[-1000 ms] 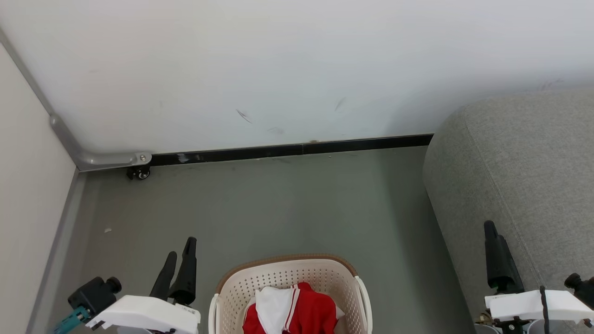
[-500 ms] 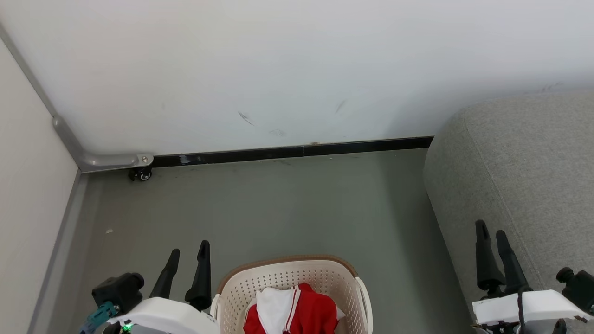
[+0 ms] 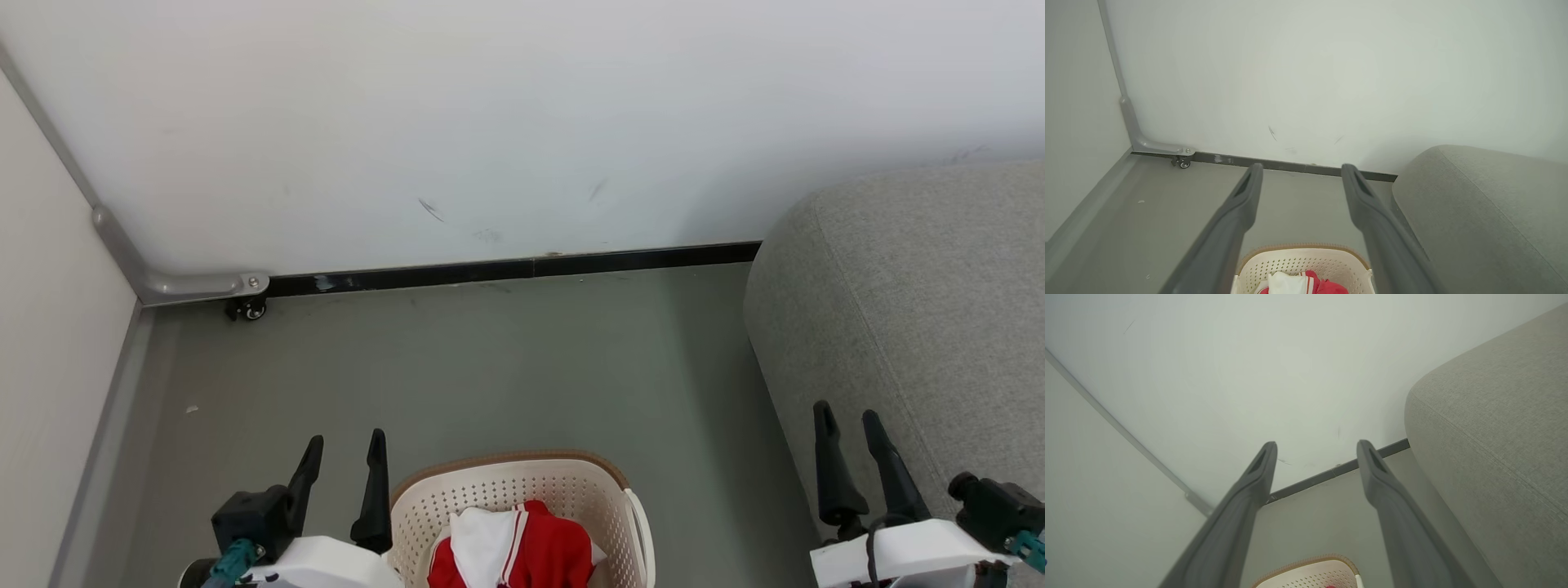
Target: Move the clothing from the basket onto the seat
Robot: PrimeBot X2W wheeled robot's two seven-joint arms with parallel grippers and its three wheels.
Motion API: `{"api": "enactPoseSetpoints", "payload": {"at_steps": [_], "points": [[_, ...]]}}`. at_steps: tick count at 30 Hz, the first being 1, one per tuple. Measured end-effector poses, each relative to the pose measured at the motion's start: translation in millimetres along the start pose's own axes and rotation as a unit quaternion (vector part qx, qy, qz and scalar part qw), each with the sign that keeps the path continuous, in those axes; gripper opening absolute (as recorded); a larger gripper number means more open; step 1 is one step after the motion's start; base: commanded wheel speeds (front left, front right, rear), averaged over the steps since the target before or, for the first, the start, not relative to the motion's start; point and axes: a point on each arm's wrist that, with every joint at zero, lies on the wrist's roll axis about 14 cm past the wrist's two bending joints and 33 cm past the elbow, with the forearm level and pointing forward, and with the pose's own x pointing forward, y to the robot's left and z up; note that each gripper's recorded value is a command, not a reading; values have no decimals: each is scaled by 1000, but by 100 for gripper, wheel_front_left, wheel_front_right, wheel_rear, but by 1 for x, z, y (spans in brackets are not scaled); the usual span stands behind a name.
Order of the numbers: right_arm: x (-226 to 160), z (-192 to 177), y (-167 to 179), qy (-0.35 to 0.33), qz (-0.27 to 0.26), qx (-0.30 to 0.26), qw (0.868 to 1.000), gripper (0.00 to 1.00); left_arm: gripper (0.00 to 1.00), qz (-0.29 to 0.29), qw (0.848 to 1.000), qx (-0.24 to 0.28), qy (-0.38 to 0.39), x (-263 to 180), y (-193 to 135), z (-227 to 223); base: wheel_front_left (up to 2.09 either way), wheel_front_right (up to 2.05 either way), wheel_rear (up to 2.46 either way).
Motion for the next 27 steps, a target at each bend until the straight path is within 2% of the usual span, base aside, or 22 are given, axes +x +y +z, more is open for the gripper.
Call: {"api": "enactPoseSetpoints", "payload": {"at_steps": [18,27], "points": [[-3,-13,-2,18,13,-116,993,100,100,1,990,134,-32,-2,-6,1,0,0,0],[0,-11,-2,14,14,-118,993,100,100,8,991,135,-27,-2,-2,-1,0,0,0]]}}
